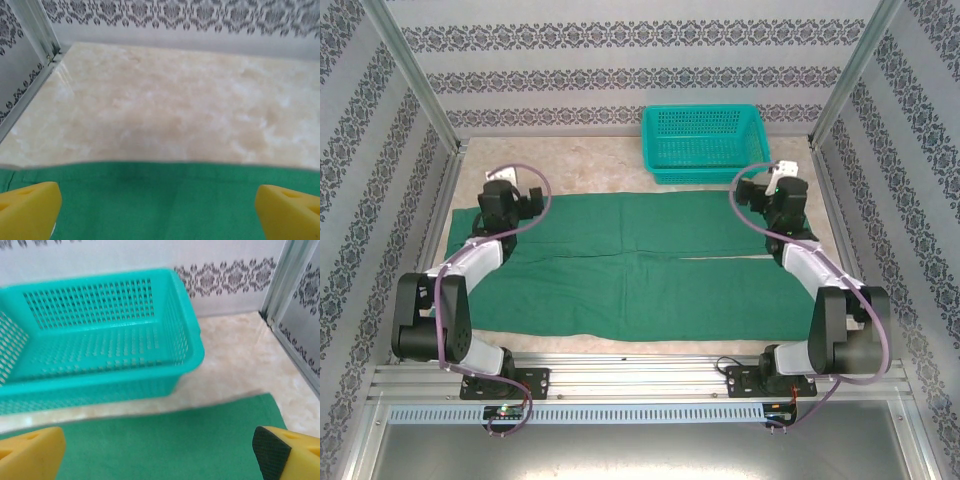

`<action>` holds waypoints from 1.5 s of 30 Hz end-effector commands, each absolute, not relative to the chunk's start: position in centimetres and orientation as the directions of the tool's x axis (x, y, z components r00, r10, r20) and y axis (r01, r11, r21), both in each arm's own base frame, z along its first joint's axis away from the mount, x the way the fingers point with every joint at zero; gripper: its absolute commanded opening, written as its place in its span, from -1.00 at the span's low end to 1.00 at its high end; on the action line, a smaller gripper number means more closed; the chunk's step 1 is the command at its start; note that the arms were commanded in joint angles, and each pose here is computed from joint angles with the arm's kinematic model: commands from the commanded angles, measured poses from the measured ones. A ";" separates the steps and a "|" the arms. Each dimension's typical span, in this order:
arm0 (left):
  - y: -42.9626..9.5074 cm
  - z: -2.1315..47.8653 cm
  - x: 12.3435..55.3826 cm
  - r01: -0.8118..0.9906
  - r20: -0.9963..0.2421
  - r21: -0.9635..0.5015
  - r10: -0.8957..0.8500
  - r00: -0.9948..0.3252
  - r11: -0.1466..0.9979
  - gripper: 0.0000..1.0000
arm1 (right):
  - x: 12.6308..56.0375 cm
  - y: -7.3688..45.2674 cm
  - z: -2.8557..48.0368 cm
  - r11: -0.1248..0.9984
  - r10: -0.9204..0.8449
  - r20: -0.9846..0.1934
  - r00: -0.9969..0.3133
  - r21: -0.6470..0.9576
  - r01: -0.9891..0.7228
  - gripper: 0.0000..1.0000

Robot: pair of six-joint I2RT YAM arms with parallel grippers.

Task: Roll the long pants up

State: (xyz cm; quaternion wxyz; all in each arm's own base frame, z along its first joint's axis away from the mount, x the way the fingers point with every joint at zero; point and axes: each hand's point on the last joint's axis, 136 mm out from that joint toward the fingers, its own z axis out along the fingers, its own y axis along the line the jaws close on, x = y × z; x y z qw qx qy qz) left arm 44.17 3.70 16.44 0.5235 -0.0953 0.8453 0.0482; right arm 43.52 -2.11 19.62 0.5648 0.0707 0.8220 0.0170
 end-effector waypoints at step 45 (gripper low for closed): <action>22.2 1.3 46.4 -0.742 -0.312 -0.158 -0.746 -0.588 0.651 0.78 | 43.5 -9.9 14.9 0.808 0.589 -0.619 -0.519 0.440 0.392 0.95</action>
